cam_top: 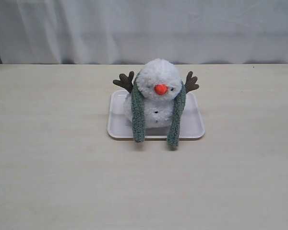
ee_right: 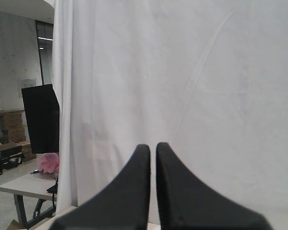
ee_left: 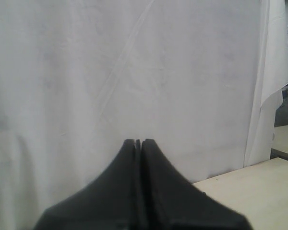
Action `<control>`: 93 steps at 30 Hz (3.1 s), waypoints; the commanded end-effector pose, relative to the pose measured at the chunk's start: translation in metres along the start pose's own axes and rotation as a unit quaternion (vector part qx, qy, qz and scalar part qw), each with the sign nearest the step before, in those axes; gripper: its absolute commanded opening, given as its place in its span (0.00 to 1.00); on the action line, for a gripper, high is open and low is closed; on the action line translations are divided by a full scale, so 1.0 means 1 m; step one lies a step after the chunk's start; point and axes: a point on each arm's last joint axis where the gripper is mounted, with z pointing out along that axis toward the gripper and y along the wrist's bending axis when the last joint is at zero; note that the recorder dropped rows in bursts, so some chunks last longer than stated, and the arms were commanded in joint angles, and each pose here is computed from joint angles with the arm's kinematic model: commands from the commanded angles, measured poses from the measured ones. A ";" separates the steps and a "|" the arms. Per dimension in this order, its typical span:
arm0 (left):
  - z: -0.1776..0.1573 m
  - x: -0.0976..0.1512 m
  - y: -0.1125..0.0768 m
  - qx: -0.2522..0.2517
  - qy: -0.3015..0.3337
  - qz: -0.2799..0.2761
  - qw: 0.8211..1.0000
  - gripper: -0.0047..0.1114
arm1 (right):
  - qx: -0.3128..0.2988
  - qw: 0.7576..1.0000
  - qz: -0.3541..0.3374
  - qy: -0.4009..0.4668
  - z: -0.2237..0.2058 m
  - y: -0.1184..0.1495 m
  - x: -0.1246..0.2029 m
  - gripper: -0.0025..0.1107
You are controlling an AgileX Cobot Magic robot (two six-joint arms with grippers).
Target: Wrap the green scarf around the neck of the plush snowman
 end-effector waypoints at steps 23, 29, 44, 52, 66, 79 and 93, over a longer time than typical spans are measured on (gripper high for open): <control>-0.006 0.008 -0.003 0.006 0.053 0.080 0.995 0.04 | -0.002 1.000 0.003 0.005 0.000 0.000 0.002 0.06; -0.022 0.022 0.012 -0.104 0.142 0.020 0.984 0.04 | -0.002 1.000 0.003 0.005 0.000 0.000 0.002 0.06; -0.062 0.064 0.016 -0.195 0.098 0.038 0.975 0.04 | -0.002 1.000 0.003 0.005 0.000 0.000 0.002 0.06; -0.066 0.087 0.016 -0.192 0.125 0.056 0.972 0.04 | -0.002 1.000 0.003 0.005 0.000 0.000 0.002 0.06; -0.071 0.143 0.018 -0.185 0.234 0.031 0.954 0.04 | -0.002 1.000 0.003 0.005 0.000 0.000 0.002 0.06; -0.070 0.151 0.019 -0.189 0.221 0.016 0.957 0.04 | -0.002 1.000 0.003 0.005 0.000 0.000 0.002 0.06; -0.070 0.150 0.019 -0.189 0.217 0.021 0.957 0.04 | -0.002 1.000 0.003 0.005 0.000 0.000 0.002 0.06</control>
